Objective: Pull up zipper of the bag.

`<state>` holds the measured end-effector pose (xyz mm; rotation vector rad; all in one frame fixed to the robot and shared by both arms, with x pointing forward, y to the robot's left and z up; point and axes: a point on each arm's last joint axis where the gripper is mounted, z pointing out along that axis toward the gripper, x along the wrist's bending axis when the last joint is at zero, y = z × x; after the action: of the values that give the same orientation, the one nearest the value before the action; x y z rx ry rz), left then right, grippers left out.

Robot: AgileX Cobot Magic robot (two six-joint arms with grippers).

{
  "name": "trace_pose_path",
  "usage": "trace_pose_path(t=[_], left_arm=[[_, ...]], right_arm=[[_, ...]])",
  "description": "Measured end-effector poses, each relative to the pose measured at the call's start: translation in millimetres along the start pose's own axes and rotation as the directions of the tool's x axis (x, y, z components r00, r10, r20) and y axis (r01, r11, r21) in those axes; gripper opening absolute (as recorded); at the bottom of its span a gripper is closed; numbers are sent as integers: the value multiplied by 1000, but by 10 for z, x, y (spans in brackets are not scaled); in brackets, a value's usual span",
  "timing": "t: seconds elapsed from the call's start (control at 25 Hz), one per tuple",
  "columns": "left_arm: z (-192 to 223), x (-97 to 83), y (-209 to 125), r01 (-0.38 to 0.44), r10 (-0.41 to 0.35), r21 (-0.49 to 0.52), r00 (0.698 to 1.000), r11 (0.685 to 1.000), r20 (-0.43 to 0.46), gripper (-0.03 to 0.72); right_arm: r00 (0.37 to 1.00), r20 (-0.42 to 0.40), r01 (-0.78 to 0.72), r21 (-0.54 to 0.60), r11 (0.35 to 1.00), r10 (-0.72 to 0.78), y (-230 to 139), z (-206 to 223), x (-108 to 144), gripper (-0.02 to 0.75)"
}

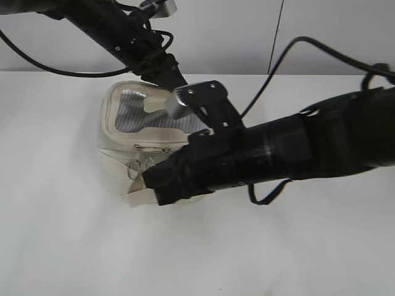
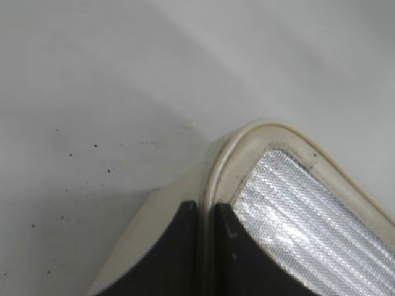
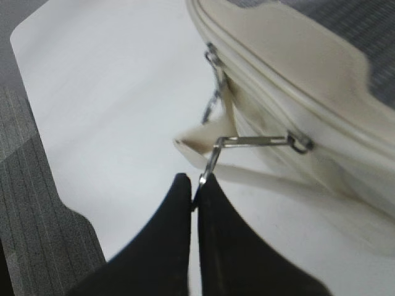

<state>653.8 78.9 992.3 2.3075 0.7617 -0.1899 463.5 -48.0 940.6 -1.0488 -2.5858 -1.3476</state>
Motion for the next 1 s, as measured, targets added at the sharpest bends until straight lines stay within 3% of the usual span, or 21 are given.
trace_pose_path(t=[0.16,0.32,0.4,0.56,0.68,0.84,1.0], left_arm=[[29,-18,30,42,-42,-15,999,999,-21,41],[29,-18,30,52,-53,-15,998,999,-21,47],[29,-15,43,66,-67,-30,998,997,-23,93],[-46,-10,87,106,-108,-79,994,991,-17,218],[-216,-26,119,138,-142,-100,989,985,-31,231],[-584,-34,132,162,-176,-99,972,982,-156,232],[-894,-35,14,220,-232,-73,915,973,-329,232]], right_arm=[[999,-9,-53,25,998,53,81,267,65,12],[993,10,-116,52,992,115,68,266,47,31],[992,-3,-129,76,989,130,70,220,41,118],[991,-18,-128,135,983,132,130,-21,3,444],[991,33,-134,162,978,130,191,-272,-81,542],[979,122,-184,185,965,163,239,-615,-233,557],[945,210,-295,207,933,252,227,-946,-392,558]])
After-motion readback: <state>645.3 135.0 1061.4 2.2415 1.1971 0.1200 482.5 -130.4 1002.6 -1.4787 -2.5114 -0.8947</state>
